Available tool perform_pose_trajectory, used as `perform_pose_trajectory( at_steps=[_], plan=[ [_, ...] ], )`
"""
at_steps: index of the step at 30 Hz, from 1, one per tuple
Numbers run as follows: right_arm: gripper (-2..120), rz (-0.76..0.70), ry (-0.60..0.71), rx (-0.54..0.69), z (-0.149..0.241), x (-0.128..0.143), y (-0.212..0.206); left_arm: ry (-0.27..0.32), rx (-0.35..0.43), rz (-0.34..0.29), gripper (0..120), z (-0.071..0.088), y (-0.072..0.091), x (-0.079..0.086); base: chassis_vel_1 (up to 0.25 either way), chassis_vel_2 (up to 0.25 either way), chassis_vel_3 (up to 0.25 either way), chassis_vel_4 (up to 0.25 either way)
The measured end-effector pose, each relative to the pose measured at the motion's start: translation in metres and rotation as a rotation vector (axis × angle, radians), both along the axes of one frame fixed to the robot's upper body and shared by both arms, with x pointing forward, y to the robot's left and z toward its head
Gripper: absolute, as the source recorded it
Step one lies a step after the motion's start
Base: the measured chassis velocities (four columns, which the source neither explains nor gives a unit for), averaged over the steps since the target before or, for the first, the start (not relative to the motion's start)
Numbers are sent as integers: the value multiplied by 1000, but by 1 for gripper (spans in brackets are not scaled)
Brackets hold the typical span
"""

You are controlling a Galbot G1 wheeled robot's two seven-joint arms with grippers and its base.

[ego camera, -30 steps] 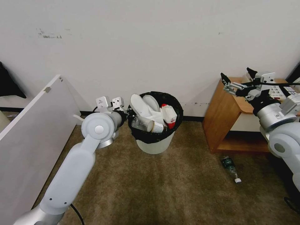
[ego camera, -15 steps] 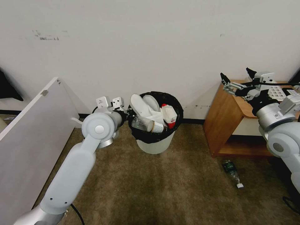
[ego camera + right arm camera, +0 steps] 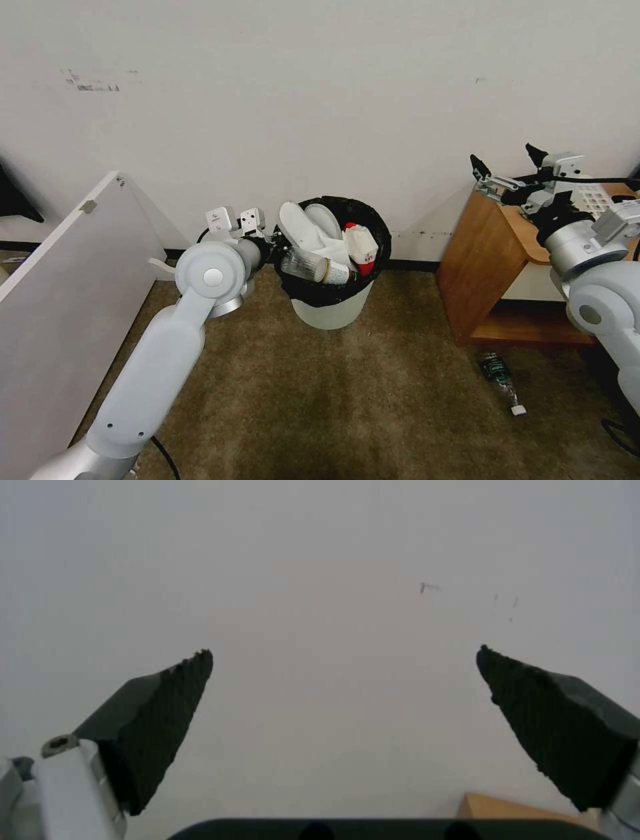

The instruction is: Pick up the trash bin, then pick up the garbage from the floor and place it into the trash bin.

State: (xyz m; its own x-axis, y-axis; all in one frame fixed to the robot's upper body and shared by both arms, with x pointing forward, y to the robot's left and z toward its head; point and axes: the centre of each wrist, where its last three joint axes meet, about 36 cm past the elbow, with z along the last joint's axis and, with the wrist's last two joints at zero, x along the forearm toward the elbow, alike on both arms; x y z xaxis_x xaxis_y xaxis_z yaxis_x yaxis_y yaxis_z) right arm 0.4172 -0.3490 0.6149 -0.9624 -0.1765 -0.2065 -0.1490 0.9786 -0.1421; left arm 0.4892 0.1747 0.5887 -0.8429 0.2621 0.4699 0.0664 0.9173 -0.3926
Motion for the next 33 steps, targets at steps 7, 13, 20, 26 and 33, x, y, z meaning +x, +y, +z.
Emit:
perform_pose_trajectory(
  at_steps=[7,13,20,26,33],
  plan=[
    [100,-3,43,1,7,-5,1,-3,5,1,4,0,1,0,0,0,0,0],
    [100,-18,120,10,25,-19,3,-7,7,5,4,0,3,0,0,0,0,0],
    [100,-47,261,-122,68,-50,-10,-12,7,9,4,-1,6,0,0,0,0,0],
    [100,-57,468,-195,81,-63,2,-12,6,11,4,-1,7,-2,0,0,0,0],
    [100,21,646,-259,69,-75,27,-9,5,17,4,-4,9,-5,0,0,0,0]
  ],
)
